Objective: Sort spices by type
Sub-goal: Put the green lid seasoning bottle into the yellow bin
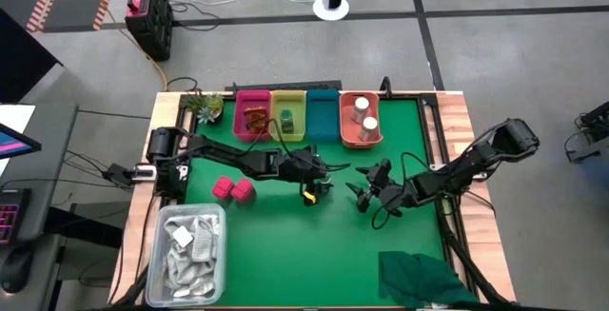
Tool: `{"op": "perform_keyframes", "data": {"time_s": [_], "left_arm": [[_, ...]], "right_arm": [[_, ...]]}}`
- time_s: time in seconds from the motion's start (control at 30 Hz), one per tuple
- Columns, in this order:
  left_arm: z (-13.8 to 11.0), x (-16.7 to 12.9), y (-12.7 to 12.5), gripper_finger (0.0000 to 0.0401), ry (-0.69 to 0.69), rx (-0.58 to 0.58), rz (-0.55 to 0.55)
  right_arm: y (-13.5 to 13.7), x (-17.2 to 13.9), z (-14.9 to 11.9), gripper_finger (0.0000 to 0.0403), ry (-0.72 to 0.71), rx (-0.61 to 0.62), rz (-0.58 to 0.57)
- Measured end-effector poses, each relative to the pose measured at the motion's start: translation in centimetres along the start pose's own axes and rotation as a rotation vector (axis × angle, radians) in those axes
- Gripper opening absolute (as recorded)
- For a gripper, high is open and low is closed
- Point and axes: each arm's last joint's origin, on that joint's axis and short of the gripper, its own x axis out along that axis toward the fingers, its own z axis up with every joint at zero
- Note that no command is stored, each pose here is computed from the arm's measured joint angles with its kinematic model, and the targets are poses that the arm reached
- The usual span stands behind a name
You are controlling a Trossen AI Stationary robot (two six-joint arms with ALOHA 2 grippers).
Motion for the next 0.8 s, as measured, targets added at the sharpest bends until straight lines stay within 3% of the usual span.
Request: {"op": "perform_keyframes", "data": {"time_s": [0.23,0.37,0.57,0.8], "left_arm": [[0.3,-0.5,1.3,0.0192,0.007,-0.011,0.006],[3.0,-3.5,3.6,0.0192,-0.081,-0.021,0.048],[6.3,-9.8,9.1,0.0192,-0.212,-0.077,0.186],[4.9,-12.8,17.1,0.0192,-0.211,-0.203,0.416]], "right_arm": [[0.0,0.0,0.0,0.0317,0.001,0.001,0.002],[0.1,0.0,0.0,0.0317,0.009,0.007,0.024],[0.1,0.0,0.0,0.0317,0.009,0.016,0.03],[0.4,0.0,0.4,0.0317,-0.014,0.034,0.053]]}}
